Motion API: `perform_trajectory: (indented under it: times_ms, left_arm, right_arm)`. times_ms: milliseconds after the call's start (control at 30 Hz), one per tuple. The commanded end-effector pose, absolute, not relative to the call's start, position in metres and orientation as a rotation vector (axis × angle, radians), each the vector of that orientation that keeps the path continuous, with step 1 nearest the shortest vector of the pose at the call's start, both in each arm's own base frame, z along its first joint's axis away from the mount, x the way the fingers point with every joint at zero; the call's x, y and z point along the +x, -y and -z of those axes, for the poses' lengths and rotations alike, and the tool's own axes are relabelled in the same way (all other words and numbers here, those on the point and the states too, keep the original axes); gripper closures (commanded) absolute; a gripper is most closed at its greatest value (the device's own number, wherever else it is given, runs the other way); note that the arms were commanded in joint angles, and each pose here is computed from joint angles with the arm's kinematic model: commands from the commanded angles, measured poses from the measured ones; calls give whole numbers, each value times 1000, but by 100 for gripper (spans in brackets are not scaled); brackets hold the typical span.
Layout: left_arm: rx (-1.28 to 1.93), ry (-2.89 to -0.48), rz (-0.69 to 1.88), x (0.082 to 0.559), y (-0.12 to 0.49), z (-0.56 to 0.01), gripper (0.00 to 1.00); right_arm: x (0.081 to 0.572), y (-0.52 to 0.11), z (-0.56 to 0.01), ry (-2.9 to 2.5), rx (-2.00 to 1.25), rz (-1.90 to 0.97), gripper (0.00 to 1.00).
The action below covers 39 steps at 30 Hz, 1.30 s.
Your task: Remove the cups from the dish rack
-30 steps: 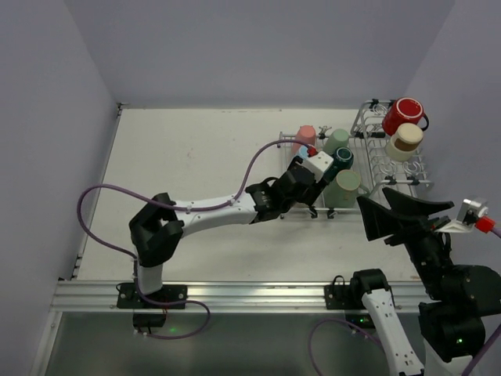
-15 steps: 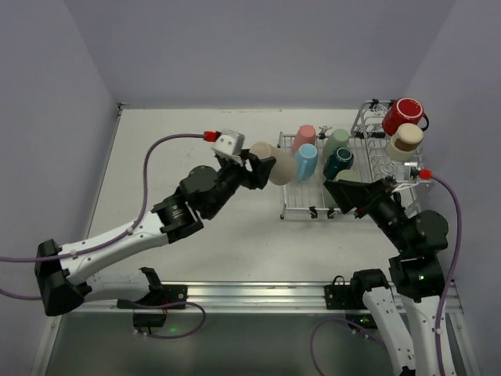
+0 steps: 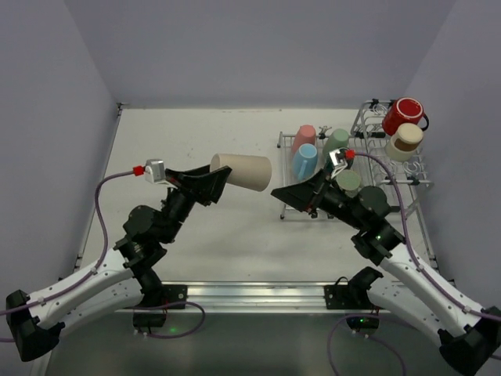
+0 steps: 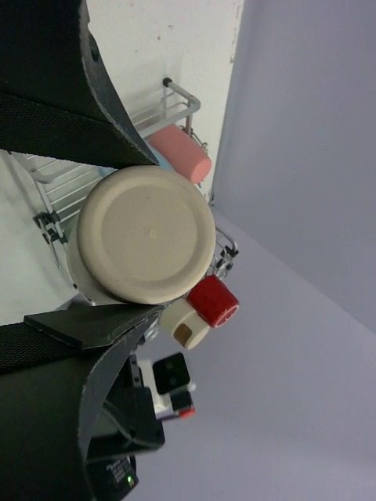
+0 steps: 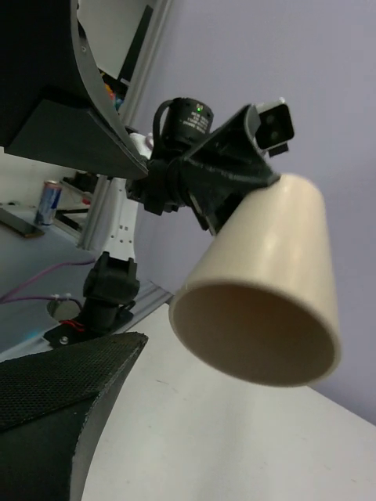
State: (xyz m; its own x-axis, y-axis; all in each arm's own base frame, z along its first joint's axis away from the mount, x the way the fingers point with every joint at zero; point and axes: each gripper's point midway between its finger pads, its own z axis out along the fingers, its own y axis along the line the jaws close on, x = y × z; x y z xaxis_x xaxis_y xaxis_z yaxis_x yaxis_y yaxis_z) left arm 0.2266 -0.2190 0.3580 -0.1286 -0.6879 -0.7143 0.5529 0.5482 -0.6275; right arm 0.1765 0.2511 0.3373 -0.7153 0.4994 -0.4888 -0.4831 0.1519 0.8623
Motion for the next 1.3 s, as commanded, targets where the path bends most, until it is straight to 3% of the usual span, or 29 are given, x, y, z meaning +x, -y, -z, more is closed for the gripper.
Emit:
perform_trajectory:
  times_ms: [0, 333, 600, 700, 733, 800, 833, 933, 967, 1067, 1267]
  left_arm:
    - [-219, -1176, 1166, 216, 199, -394, 76]
    - [-238, -1159, 1192, 203, 183, -390, 77]
    - [-242, -1185, 1190, 202, 183, -379, 78]
    - [-233, -1195, 1180, 203, 184, -375, 78]
    - [-231, -1201, 1176, 203, 184, -373, 78]
    - [-229, -1208, 1157, 204, 183, -371, 75]
    - [-222, -1225, 1138, 205, 182, -368, 72]
    - [-172, -1301, 1026, 209, 180, -360, 42]
    - [-191, -1342, 954, 215, 173, -354, 23]
    - [-169, -1464, 740, 223, 154, -343, 1]
    - [-151, -1556, 485, 212, 103, -331, 0]
  right_arm:
    - [182, -273, -372, -1555, -24, -1699, 18]
    - [187, -295, -378, -1547, -67, -1676, 19]
    - [193, -314, -394, -1523, -150, -1683, 27]
    - [195, -323, -398, -1515, -172, -1699, 39]
    - [195, -325, -403, -1501, -178, -1710, 60]
    - [199, -331, -401, -1511, -172, -1713, 80]
    - [201, -333, -406, -1500, -169, -1714, 99]
    - [214, -342, -404, -1557, -174, -1646, 100]
    - [222, -348, -395, -1605, -172, -1606, 100]
    - [243, -353, -388, -1715, -199, -1428, 100]
    - [296, -361, -338, -1950, -236, -1046, 100]
